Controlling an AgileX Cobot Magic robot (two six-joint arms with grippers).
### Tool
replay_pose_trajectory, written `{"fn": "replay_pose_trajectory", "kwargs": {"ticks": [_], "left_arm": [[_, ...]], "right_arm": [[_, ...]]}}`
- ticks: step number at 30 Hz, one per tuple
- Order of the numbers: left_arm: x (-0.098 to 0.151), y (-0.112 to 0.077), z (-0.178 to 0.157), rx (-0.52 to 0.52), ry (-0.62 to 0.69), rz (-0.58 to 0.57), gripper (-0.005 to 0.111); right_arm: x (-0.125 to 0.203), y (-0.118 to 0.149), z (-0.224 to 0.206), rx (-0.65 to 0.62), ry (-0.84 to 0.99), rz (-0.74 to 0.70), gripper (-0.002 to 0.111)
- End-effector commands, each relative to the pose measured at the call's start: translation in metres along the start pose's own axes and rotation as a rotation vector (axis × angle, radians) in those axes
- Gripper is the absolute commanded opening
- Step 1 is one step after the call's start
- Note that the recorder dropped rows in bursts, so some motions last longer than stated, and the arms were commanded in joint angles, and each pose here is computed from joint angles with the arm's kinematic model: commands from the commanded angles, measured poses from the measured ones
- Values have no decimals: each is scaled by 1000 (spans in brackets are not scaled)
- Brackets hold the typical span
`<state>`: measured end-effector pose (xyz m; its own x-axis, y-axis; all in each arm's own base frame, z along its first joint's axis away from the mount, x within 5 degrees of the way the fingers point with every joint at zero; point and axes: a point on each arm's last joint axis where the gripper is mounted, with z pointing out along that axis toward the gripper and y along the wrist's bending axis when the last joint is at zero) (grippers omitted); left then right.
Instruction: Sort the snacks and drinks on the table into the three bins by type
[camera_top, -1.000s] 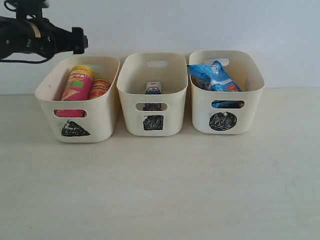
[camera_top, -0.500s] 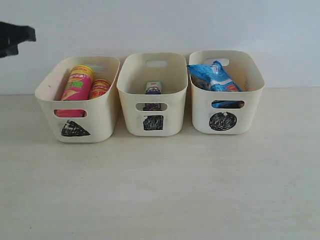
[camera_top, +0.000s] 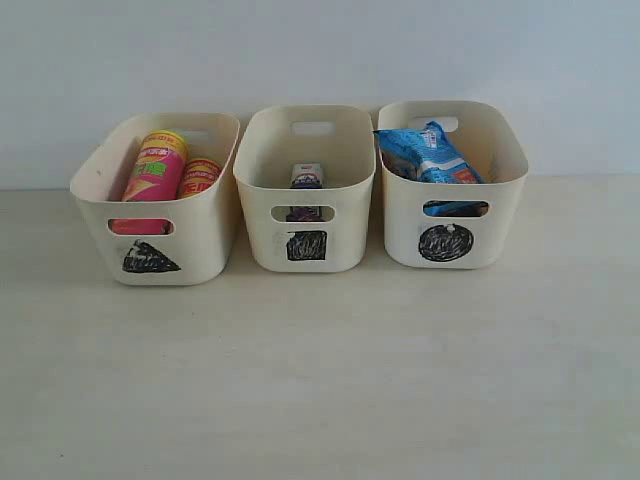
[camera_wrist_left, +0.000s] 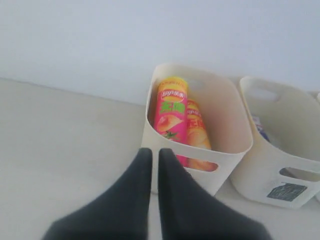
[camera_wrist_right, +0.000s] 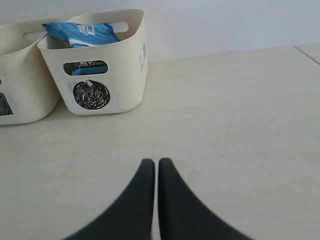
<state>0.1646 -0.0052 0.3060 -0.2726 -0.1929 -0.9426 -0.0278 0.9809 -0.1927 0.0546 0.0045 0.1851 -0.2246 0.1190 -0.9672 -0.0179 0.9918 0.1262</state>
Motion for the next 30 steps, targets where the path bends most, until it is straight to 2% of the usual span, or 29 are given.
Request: {"fn": "replay_pose_trajectory", "kwargs": {"ticks": [1,8,14,30], "left_arm": [[15,4,-39,32,-141,-36,4],[23,6,-89,66,-309,-38,4],[21,6,-112,93,-428,-38,4],[21,6,-120,101,-466,-36,4]], "right_arm": [[-1,0,-1,-3,-15,-1,0],[-1,0,-1,-3,-15,-1,0],[-1,0,-1,-3,-15,-1,0],[-1,0,-1,-3,-15,-1,0]]}}
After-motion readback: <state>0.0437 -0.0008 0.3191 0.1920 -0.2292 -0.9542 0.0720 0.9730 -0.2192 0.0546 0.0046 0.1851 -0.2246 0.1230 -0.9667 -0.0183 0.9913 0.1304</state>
